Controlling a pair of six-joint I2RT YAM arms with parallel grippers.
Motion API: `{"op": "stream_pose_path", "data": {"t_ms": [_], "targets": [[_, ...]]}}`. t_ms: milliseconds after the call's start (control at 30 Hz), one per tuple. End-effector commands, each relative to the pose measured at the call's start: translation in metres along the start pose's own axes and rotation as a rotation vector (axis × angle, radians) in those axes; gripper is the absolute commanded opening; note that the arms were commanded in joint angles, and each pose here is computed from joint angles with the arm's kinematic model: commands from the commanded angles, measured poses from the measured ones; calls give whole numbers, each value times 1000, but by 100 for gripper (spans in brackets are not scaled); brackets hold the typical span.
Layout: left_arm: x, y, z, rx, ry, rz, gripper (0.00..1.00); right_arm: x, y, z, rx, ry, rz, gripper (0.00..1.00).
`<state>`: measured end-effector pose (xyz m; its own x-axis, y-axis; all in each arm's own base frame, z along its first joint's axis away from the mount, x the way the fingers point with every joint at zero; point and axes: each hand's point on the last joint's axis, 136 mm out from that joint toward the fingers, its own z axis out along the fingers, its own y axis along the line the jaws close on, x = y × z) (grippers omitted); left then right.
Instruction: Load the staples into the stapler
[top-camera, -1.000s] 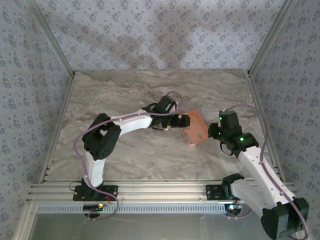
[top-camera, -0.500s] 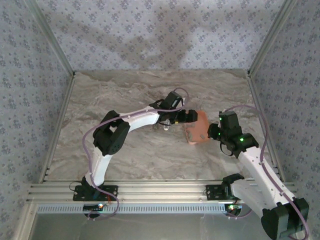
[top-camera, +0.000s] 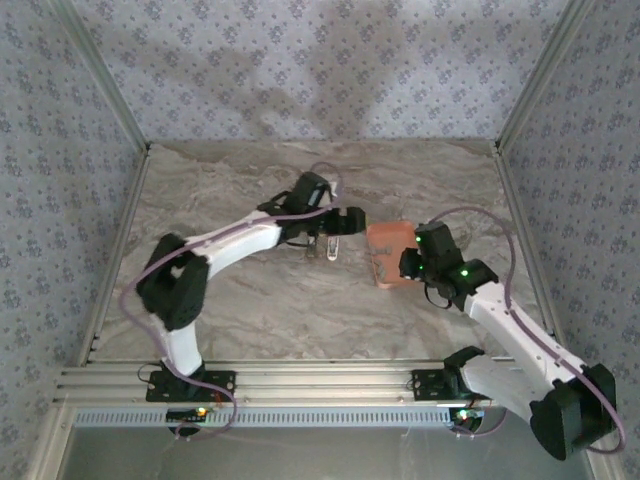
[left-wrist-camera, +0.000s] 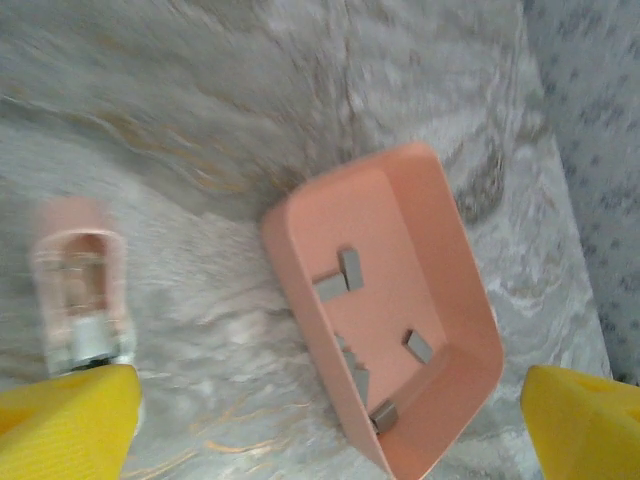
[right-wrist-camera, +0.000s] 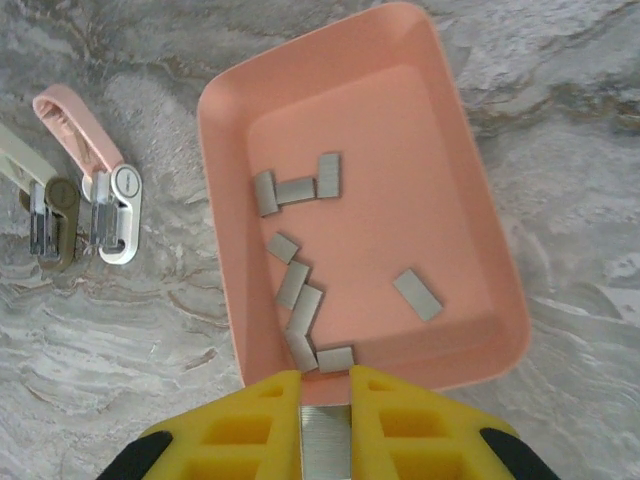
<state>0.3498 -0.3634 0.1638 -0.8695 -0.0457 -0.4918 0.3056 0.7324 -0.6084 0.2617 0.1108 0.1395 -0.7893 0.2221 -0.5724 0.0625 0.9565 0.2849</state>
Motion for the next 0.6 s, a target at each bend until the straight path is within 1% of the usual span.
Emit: {"op": "stream_pose_path", "data": {"t_ms": [0,200,300,400,567], "targets": [[-15,26,-47,-93,-128,7,98,-22,23,2,3,-82,-24,16],[-3,95,-107,-279,-268,-18,98,-24,71,21,-5,-126,-123,16],[4,124,-129,-348,-329,-28,98,-24,91,28,6,-150,-146,15],[11,149,-143,-405,-366,-46,98,-22,107,36,15,-172,-153,15],[25,178,-151,-459,-375,-59,98,-21,125,55,15,-161,-157,15]]}}
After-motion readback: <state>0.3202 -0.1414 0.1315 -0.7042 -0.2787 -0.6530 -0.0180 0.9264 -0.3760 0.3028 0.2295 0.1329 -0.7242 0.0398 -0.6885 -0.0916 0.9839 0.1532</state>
